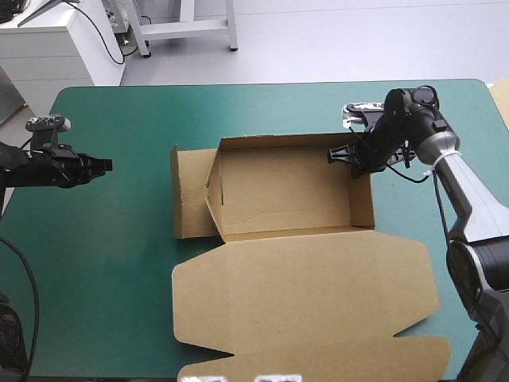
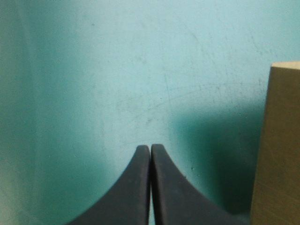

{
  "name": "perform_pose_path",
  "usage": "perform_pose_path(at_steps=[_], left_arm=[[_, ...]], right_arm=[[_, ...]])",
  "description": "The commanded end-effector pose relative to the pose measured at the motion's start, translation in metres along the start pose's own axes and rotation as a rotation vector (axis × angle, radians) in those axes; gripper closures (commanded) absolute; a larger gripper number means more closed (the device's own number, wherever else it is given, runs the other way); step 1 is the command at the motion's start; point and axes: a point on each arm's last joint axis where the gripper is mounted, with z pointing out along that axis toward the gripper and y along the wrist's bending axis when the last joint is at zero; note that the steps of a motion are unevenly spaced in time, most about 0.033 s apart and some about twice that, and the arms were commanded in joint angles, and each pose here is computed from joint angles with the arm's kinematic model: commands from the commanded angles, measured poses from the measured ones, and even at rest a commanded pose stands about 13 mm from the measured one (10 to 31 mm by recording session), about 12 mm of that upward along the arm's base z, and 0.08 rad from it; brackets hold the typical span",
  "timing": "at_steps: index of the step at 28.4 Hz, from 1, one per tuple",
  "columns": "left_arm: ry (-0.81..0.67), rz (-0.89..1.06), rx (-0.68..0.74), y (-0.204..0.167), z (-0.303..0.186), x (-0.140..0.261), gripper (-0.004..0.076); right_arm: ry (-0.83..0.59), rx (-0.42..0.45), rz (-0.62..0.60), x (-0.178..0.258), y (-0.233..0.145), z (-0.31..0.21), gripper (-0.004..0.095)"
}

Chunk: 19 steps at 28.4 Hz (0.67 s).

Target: Fold the box

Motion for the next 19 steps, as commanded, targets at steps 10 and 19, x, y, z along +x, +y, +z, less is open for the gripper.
perform_pose_path(at_steps=[10, 19], left_arm=[[-0.120, -0.025, 0.024, -0.011, -0.019, -0.012, 0.0731], [-0.088, -0.041, 0.046, -0.013, -0.018, -0.010, 0.0731]], right_arm=[[-0.037, -0.024, -0.063, -0.004, 0.003, -0.012, 0.0749], [-0.080, -0.027, 0.025, -0.010, 0.005, -0.024, 0.0085]])
